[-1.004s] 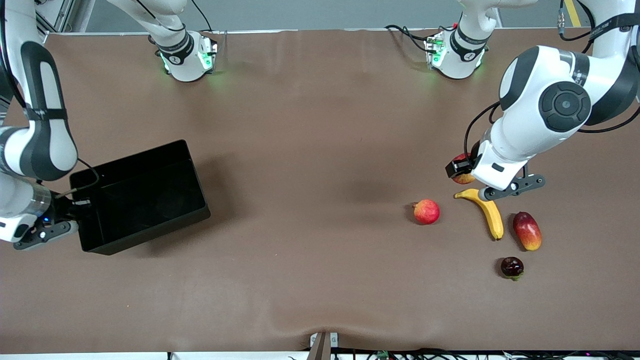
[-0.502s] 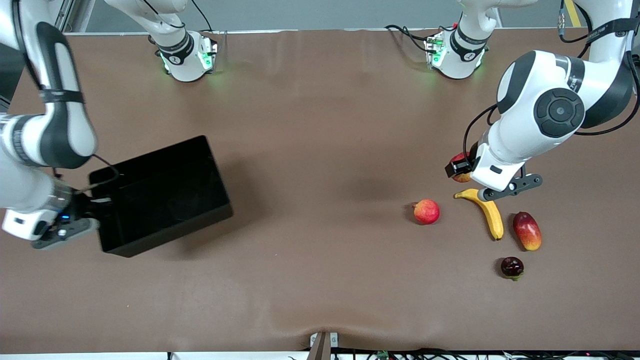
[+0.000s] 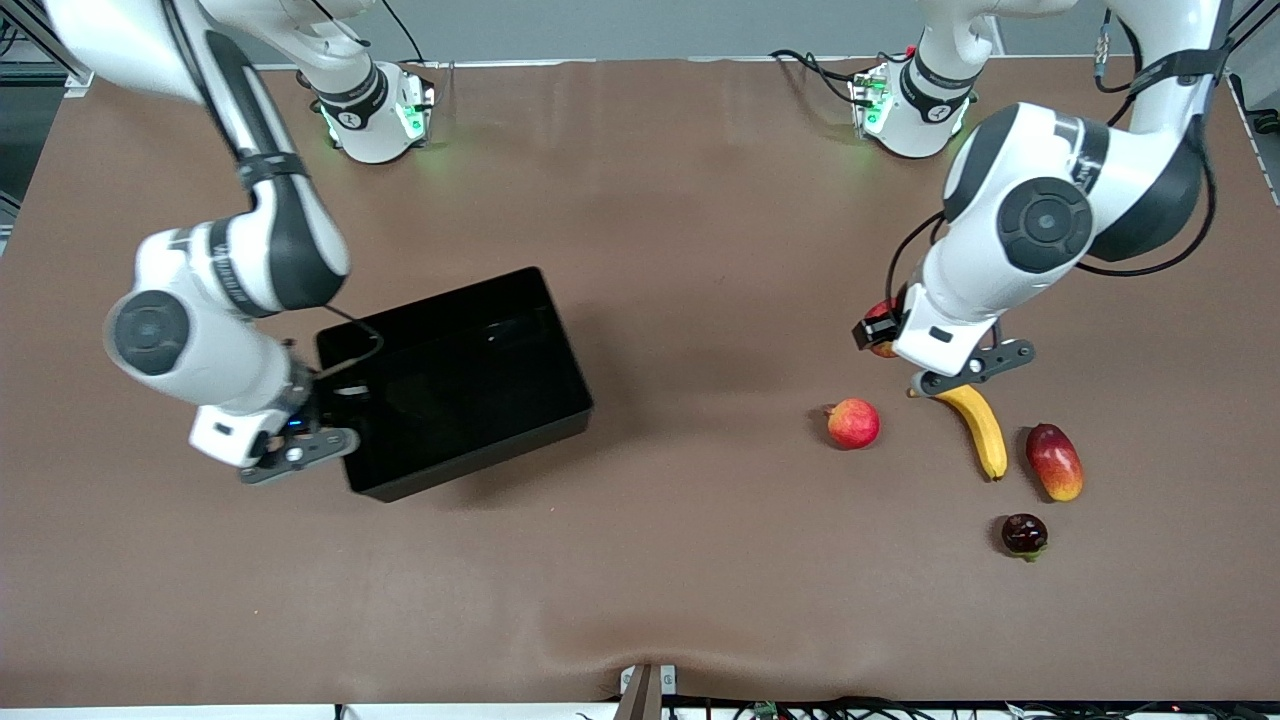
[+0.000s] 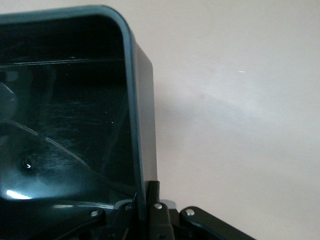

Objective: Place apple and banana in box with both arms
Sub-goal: 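Pull the box toward the fruit with the right gripper while the left carries the apple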

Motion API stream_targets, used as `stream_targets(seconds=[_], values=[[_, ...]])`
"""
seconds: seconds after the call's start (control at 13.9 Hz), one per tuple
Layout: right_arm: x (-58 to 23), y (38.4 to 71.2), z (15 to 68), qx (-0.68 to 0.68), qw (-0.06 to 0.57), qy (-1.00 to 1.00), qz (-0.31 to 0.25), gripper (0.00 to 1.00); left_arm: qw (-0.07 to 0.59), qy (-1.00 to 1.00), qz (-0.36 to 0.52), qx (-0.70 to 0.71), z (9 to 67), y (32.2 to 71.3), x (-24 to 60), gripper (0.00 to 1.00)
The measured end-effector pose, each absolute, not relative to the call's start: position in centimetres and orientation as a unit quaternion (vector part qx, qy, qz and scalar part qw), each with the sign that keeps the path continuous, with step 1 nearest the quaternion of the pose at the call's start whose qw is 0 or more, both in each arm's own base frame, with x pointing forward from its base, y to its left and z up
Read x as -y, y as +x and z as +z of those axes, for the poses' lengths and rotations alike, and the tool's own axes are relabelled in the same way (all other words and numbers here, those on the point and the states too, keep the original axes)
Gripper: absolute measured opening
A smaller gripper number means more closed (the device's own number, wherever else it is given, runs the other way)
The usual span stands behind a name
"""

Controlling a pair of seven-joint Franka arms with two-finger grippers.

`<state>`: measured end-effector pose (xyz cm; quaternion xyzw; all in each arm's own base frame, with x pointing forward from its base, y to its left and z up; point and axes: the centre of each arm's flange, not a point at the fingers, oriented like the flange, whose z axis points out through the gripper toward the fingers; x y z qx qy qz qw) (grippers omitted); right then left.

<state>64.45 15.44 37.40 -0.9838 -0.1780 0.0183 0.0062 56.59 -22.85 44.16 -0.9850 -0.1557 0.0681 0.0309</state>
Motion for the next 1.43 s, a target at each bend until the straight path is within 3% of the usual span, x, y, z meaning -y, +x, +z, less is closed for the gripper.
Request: stream_targets(seconds=[0.29,0.72,1.0,1.29,1.43], values=[[-23.7,61.4,33.5,0.156,0.002,-0.987,0.042,0.04,0.029,-0.981,0.063,0.180,42.1,55.5,27.7,0.74],[-36.6,54.4,31.8,0.049,0.021,-0.998,0.044,0.04,0.023,-0.975,0.059,0.213,38.3,53.9,33.6,0.74],[-40.5,50.1,28.0,-0.017,0.042,-0.999,0.009,0.04,0.019,-0.977,0.054,0.207,38.9,53.5,34.6,0.74],[-43.1,46.9,25.3,-0.066,0.044,-0.997,0.010,0.04,0.030,-0.976,0.061,0.207,37.8,51.6,36.9,0.74],[-43.2,47.0,25.6,-0.072,0.046,-0.996,0.008,0.18,0.036,-0.977,0.067,0.200,35.8,50.3,37.7,0.74]])
